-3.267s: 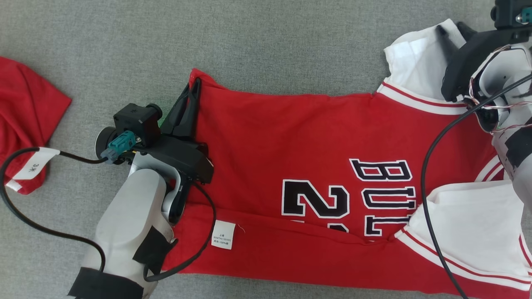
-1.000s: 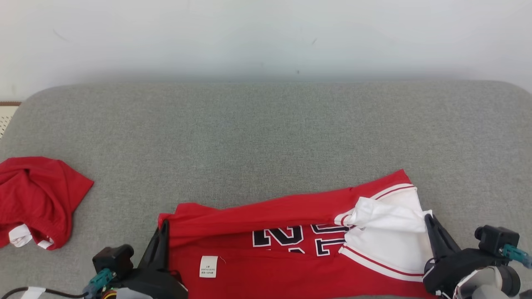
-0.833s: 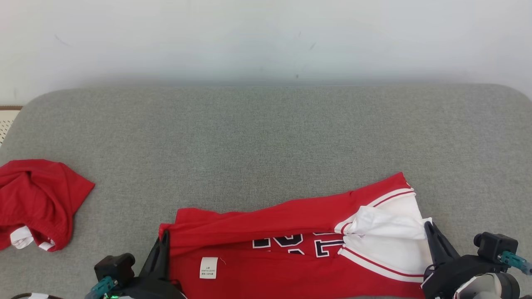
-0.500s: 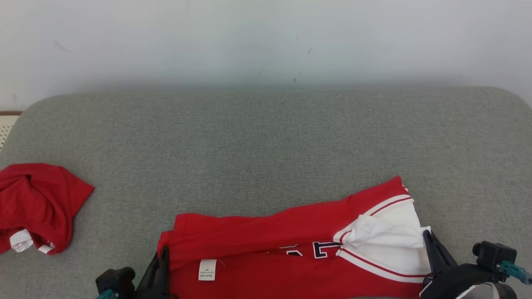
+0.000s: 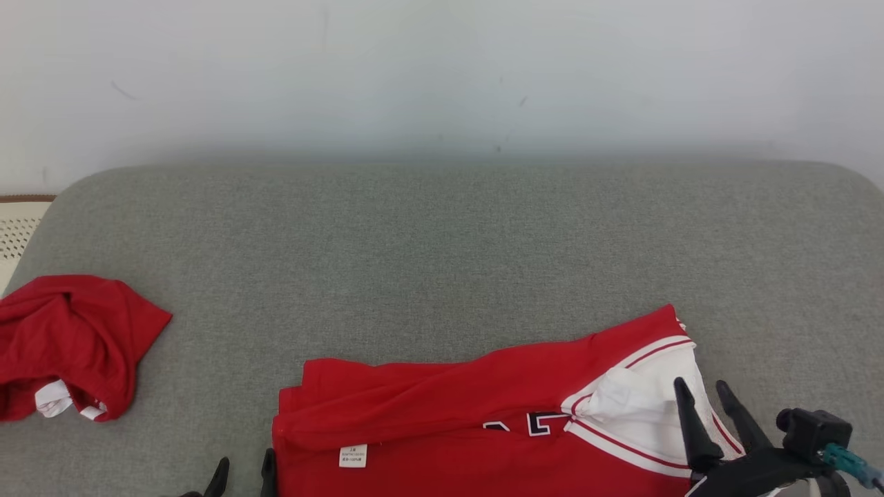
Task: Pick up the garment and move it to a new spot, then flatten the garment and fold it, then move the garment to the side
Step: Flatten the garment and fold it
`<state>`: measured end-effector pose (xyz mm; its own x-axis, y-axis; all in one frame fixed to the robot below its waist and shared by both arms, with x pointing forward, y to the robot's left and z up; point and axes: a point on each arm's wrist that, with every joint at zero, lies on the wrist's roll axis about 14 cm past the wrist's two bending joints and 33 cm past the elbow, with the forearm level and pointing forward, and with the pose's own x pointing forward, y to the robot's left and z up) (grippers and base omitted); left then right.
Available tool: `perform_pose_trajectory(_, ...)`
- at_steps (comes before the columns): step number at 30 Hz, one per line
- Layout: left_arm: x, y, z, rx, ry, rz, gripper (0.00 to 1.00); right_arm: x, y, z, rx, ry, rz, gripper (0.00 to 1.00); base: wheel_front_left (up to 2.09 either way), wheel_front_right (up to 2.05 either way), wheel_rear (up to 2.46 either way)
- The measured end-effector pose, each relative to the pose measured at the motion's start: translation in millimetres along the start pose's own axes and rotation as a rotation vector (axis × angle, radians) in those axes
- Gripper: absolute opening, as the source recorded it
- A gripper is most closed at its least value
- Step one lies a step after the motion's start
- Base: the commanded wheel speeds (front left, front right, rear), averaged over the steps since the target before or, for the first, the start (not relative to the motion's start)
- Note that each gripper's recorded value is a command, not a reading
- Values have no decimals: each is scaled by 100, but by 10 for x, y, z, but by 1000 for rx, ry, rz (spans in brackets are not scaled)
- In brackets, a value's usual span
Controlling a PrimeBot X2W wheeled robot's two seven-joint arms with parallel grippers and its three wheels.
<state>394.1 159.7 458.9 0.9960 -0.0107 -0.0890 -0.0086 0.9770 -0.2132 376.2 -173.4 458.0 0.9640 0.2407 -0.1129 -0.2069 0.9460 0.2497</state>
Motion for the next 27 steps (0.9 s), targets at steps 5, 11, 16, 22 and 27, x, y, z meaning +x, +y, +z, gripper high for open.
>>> perform_pose_trajectory(5,-73,67,24,3,-11,17,100,34,358,-82,-8,22,108,100,0,0,0)
perform_pose_trajectory(11,-117,101,22,4,-13,28,100,60,630,-174,-29,56,201,100,0,0,0)
perform_pose_trajectory(16,-118,99,32,5,-16,30,100,88,742,-213,-53,74,244,100,0,0,0)
perform_pose_trajectory(22,-125,101,35,3,-17,33,100,135,771,-243,-81,93,263,94,0,0,0)
perform_pose_trajectory(27,-127,101,38,-6,-19,37,100,104,699,-350,-96,130,250,46,0,0,0)
